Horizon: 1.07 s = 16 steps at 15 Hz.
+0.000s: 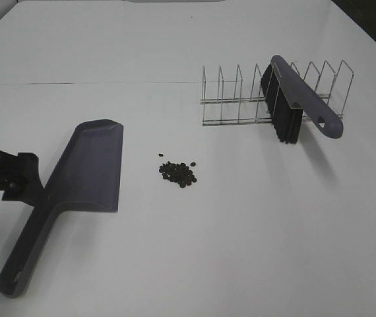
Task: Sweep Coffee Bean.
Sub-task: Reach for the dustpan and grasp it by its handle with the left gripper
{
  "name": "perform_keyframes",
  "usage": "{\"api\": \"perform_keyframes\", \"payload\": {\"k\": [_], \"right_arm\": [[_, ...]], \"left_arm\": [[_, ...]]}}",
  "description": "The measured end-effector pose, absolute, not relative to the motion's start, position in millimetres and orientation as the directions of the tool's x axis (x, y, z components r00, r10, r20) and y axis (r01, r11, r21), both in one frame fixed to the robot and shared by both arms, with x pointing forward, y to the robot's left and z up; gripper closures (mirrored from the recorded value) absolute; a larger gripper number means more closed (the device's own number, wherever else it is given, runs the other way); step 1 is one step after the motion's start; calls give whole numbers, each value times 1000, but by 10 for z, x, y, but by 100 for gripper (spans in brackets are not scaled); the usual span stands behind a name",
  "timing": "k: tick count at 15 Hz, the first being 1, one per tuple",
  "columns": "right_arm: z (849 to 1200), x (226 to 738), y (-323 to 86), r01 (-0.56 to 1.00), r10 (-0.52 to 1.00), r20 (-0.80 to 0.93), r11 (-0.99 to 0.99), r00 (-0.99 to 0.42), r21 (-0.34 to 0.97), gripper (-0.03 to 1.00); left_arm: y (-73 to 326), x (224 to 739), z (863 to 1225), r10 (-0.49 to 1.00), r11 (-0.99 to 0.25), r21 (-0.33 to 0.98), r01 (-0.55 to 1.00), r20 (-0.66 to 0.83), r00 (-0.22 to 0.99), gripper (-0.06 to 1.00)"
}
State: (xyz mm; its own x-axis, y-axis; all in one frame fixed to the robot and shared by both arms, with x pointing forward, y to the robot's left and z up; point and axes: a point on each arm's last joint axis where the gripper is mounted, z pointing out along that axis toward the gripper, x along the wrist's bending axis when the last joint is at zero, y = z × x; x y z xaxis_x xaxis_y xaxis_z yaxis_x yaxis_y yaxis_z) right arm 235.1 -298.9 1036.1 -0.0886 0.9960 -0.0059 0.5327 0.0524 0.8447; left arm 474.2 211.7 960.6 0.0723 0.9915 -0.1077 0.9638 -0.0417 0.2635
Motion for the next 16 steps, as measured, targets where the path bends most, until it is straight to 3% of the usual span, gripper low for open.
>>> {"api": "perform_keyframes", "payload": {"k": [5, 9, 16], "right_arm": [[10361, 2351, -2989, 533, 996, -6, 52, -89, 845, 43], [10361, 2351, -2989, 533, 996, -6, 52, -89, 845, 43], [10361, 2351, -2989, 533, 996, -6, 52, -89, 845, 43]], "left_arm": [[2025, 4941, 9085, 994, -41, 211, 977, -89, 61, -5], [1965, 5101, 8900, 994, -62, 174, 983, -73, 76, -3], [1926, 5202, 8728, 996, -68, 106, 992, -53, 74, 38]]}}
